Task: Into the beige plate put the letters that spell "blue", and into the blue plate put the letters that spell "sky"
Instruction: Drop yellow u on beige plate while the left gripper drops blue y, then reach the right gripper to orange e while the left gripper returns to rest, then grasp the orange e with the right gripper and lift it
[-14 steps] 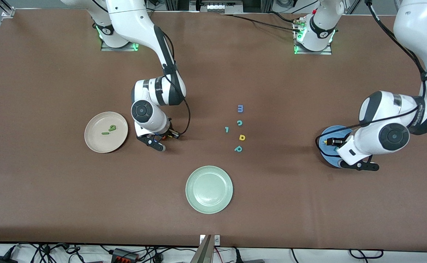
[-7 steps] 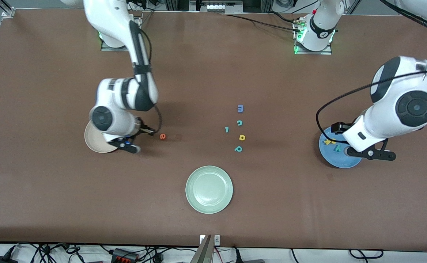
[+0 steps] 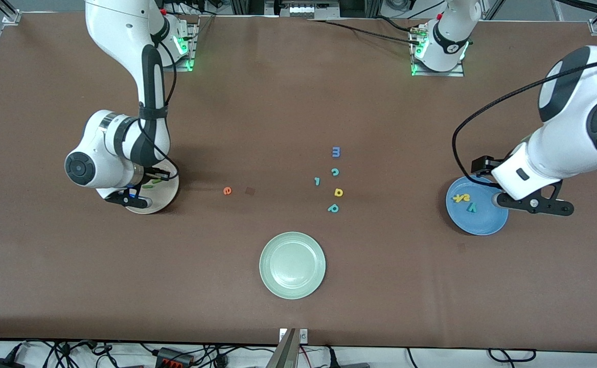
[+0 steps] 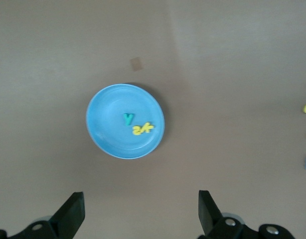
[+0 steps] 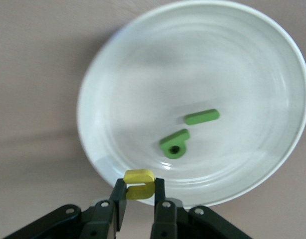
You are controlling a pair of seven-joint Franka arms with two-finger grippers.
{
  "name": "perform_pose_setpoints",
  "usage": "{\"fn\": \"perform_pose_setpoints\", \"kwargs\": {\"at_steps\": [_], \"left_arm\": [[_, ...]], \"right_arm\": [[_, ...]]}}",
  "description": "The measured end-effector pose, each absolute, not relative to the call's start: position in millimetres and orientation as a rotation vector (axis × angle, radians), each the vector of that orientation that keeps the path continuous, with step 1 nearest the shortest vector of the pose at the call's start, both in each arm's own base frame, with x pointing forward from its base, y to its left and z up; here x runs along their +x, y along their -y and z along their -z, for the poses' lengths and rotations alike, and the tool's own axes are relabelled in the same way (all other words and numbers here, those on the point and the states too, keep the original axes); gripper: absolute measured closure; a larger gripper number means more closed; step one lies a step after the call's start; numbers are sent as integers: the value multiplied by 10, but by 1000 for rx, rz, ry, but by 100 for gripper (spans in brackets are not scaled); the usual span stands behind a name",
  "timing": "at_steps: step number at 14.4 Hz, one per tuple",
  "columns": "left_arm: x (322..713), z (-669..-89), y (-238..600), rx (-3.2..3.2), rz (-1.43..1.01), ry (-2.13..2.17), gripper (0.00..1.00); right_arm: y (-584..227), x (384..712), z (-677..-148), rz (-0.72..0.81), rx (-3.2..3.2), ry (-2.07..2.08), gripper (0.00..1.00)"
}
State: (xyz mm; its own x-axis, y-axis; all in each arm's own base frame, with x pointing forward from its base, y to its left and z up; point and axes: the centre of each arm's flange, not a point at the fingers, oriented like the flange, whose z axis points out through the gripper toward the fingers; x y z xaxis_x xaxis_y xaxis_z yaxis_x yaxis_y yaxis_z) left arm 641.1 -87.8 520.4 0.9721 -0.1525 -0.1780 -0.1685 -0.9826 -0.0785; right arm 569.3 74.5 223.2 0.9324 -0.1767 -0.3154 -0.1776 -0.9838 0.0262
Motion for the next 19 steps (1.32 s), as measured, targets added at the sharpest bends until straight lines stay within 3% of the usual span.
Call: {"fn": "perform_pose_setpoints", "kwargs": {"at_steps": [2,3,6,10,15,19], "left_arm": [[6365,-5336,752,-3099,-271,-170,0],[6325,-5425,650,-3117,-265,-125,0],[6163,-5667,463,-3112,-100,-28,0],[5657,-5843,321,-3113,70,21,0],[5488,-5855,354,-3126,28,5,0],[5510,-5805,358,-3126,13,4,0]], "right_arm": [[-702,5674,-2183,-496,-3095,-281,74],[-698,5678,-2174,-492,-3099,-282,69],[-766,5750,-2242,-457,-3104,-265,39],[-1155,6006,-2505,-328,-3097,-188,1],[-2137,6127,-2333,-140,-3092,-8,0],[-2588,5976,-2041,-121,-3122,110,0]]}}
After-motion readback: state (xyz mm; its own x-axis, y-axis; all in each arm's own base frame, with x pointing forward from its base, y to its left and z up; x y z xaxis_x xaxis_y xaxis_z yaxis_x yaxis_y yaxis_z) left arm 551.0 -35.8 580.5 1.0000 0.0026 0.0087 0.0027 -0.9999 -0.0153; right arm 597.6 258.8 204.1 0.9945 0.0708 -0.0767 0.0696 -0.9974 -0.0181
